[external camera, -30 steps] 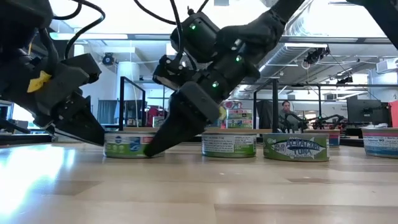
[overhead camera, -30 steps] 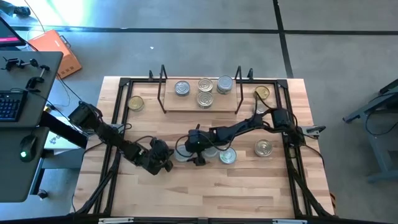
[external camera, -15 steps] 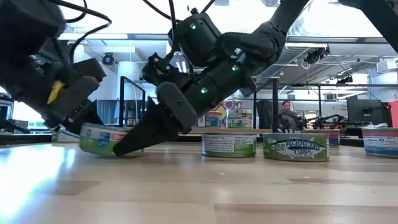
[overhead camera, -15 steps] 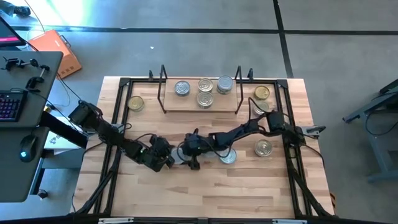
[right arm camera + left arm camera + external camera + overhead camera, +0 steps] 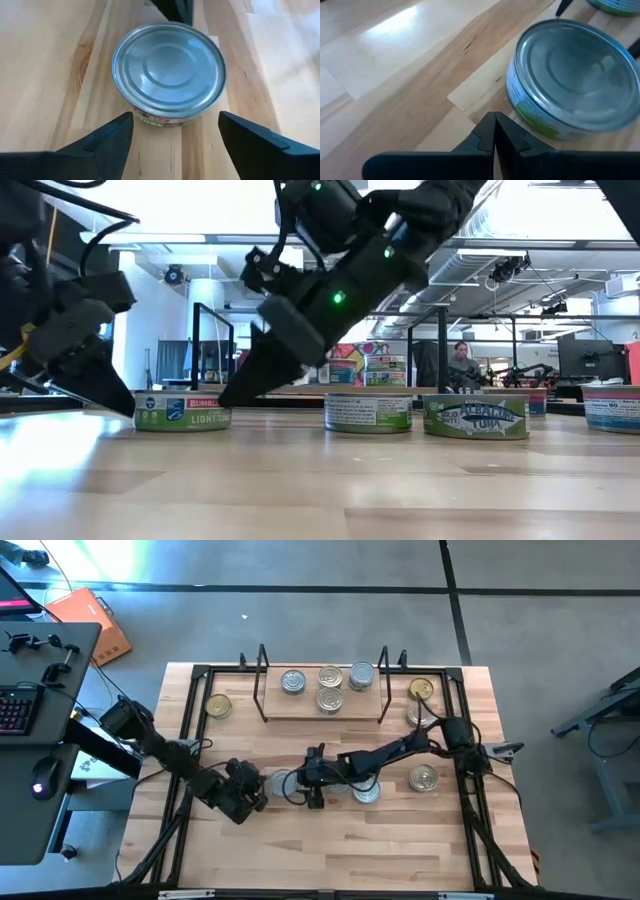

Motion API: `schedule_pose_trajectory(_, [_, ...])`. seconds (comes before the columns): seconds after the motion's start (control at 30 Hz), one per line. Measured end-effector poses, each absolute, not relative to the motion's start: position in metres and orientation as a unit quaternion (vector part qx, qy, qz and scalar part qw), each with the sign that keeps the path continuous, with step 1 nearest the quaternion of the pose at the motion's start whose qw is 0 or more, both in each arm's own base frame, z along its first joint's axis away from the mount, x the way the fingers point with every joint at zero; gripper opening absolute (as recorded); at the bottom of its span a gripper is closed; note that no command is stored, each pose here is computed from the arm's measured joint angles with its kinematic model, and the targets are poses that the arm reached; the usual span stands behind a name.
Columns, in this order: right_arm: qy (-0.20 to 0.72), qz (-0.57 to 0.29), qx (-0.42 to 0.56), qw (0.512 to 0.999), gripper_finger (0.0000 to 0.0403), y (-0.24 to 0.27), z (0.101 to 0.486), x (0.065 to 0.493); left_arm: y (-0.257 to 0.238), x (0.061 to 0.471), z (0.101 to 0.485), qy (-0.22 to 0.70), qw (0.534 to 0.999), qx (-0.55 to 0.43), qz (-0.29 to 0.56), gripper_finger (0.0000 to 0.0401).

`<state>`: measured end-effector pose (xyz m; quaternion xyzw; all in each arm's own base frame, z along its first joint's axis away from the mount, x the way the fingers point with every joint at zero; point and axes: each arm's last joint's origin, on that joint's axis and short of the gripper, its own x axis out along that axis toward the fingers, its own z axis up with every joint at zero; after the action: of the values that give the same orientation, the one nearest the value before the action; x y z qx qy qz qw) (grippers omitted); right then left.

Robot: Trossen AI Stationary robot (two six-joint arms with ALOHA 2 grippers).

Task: Stack canned seafood by type on shelf
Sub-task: Put the green-white tuna can on the shelf

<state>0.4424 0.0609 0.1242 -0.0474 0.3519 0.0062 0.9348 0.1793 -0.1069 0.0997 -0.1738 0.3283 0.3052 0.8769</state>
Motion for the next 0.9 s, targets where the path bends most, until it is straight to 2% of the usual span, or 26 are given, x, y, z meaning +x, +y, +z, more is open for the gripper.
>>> schedule_pose_trajectory(0.13, [0.372, 0.004, -0.039, 0.927, 0.0276, 0.057, 0.124, 0.439, -0.113, 0.176, 0.100, 0.324, 0.880, -0.185, 0.296, 0.0000])
schedule_pose_trajectory(0.3, [0.374, 0.060, -0.022, 0.925, 0.0279, 0.052, 0.124, 0.440, -0.118, 0.177, 0.101, 0.309, 0.887, -0.196, 0.283, 0.0000])
schedule_pose_trajectory(0.4, [0.371, 0.062, -0.026, 0.926, 0.0300, 0.049, 0.124, 0.441, -0.119, 0.178, 0.102, 0.299, 0.890, -0.199, 0.281, 0.0000])
schedule_pose_trajectory(0.63, [0.343, 0.058, -0.033, 0.937, 0.0389, 0.047, 0.111, 0.449, -0.119, 0.181, 0.102, 0.293, 0.893, -0.200, 0.276, 0.0000])
schedule_pose_trajectory(0.9, [0.276, 0.083, -0.018, 0.957, 0.0394, 0.050, 0.105, 0.459, -0.114, 0.189, 0.093, 0.288, 0.894, -0.184, 0.290, 0.0000])
